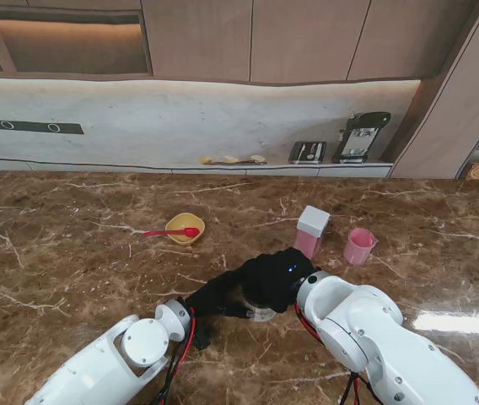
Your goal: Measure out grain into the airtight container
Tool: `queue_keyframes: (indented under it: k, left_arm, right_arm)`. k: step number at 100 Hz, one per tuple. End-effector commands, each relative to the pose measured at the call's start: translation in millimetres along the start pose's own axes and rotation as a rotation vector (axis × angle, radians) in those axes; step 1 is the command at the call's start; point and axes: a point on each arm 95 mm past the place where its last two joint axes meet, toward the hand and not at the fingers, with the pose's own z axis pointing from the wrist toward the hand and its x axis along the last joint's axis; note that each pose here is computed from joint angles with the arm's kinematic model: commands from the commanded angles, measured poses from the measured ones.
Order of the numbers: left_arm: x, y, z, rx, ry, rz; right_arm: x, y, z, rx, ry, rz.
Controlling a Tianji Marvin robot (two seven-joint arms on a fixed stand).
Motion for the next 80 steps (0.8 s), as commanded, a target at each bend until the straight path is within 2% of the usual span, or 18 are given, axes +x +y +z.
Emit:
queue_keyframes:
  k: [1, 14, 30, 49, 70, 80]
  left_arm:
    - [-17.5, 13.2, -8.9, -0.029, -0.052, -0.008]
    - [-17.9, 13.1, -8.7, -0.031, -0.052, -0.006]
    - [-18.2, 13.0, -8.1, -0.033, -0.050, -0.005]
    - [-18.2, 13.2, -8.1, -0.038, -0.051, -0.007]
    - [-18.6, 13.6, -7.6, -0.045, -0.050, -0.007]
    - [-18.6, 14.2, -7.2, -0.052, -0.049, -0.007]
  right_arm:
    - [-1.3, -10.0, 2.3, 0.049, -0.007, 0.008]
    - [0.2, -11.9, 5.3, 0.064, 0.000, 0.009]
    - [3.8, -14.8, 9.4, 0.012, -0.004, 0.021]
    - [8.6, -20.3, 13.7, -0.003, -0.019, 0.058]
    - [14.7, -26.3, 21.1, -0.116, -0.045, 0.081]
    - [17.4, -27.2, 23.9, -0.135, -0.051, 0.096]
